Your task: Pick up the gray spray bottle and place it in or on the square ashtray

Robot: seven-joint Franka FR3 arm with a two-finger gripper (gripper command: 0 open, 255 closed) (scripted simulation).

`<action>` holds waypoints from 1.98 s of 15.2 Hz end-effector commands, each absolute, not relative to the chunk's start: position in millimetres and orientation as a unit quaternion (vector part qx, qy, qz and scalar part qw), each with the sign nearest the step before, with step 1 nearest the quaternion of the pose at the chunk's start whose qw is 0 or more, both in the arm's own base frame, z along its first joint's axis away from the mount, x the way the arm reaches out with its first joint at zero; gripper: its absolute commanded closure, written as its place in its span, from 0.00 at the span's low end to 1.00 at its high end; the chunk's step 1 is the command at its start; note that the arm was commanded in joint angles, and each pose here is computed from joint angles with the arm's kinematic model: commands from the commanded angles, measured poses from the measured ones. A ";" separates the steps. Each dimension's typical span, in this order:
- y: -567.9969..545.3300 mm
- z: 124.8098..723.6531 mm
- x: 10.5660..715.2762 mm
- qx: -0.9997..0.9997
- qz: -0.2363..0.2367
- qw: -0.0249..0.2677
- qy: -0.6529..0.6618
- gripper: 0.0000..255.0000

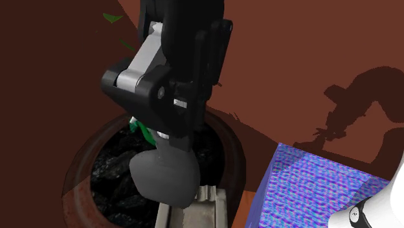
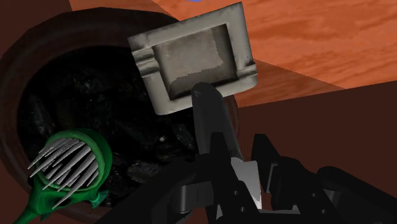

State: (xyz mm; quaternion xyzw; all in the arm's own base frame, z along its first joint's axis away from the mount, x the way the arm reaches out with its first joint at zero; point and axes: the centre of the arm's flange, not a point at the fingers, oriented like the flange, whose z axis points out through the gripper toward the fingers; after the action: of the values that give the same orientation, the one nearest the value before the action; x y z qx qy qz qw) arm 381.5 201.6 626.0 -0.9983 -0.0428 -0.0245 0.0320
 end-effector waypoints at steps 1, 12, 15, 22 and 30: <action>201.9 620.4 376.3 -0.998 -0.024 0.032 -0.042 1.00; 201.9 562.3 376.3 -0.998 -0.024 0.032 -0.042 1.00; 201.9 546.4 376.3 -0.998 -0.024 0.032 -0.042 1.00; 201.9 509.5 376.3 -0.998 -0.024 0.032 -0.042 1.00; 201.9 468.0 376.3 -0.998 -0.024 0.032 -0.042 1.00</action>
State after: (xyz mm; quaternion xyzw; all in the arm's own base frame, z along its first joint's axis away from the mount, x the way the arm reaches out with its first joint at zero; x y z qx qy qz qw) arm 377.1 202.6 472.9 -0.9983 -0.0425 -0.0236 0.0317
